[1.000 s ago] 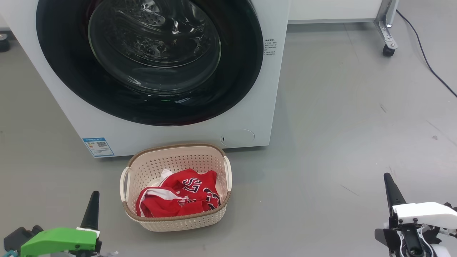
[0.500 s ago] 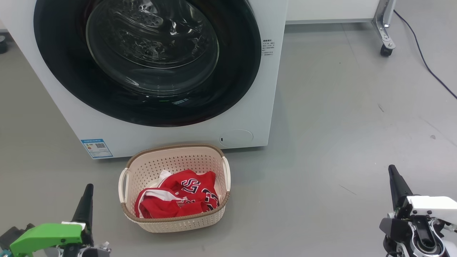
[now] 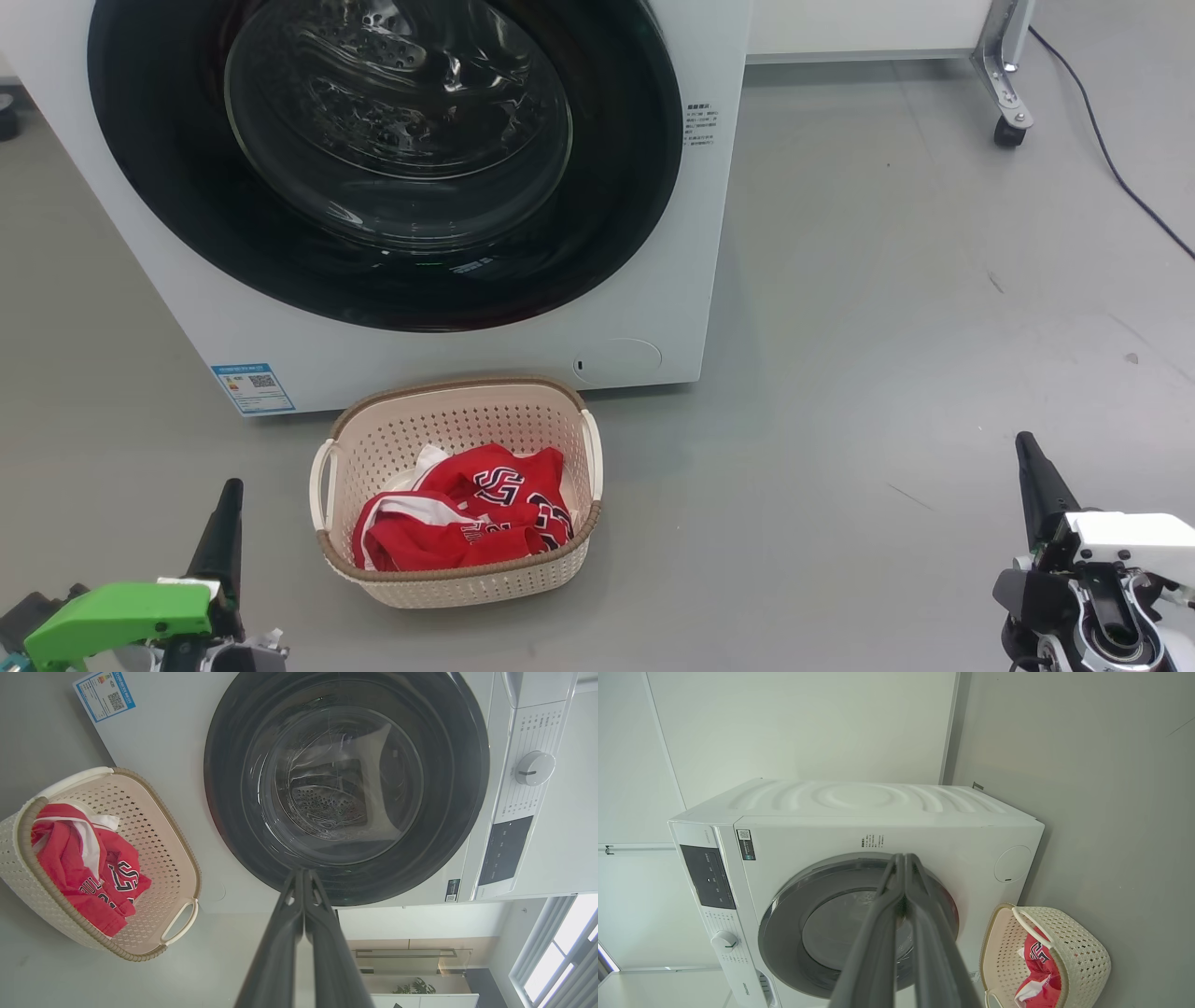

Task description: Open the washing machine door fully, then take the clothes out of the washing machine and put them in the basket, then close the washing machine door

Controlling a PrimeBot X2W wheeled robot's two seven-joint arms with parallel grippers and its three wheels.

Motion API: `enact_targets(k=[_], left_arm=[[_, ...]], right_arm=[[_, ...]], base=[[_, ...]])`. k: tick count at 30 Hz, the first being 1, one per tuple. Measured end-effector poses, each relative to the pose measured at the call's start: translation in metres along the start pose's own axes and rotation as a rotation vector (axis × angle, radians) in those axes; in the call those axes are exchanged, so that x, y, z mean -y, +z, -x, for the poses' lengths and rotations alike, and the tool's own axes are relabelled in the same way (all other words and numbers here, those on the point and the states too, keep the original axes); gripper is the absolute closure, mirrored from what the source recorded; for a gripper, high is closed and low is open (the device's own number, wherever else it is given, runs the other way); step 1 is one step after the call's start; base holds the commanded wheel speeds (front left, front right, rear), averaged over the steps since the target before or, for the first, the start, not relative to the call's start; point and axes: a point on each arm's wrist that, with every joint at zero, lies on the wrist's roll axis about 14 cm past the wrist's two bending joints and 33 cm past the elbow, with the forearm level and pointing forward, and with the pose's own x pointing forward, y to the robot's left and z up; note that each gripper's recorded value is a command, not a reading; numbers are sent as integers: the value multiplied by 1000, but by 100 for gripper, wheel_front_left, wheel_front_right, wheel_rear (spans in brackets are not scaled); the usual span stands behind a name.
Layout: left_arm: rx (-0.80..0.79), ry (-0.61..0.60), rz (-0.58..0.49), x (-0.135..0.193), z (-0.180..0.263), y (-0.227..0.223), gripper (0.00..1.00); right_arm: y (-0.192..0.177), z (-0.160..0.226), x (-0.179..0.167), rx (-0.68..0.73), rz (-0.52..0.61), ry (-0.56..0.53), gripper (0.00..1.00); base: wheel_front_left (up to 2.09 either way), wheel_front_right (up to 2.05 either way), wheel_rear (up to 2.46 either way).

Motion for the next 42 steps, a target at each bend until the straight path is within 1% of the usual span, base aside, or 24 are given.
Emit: enact_targets(k=[42], left_arm=[[1, 3, 0, -1, 0, 1, 100]], right_arm=[[2, -2, -1, 4, -2, 2, 100]], base=[[0, 0, 0]])
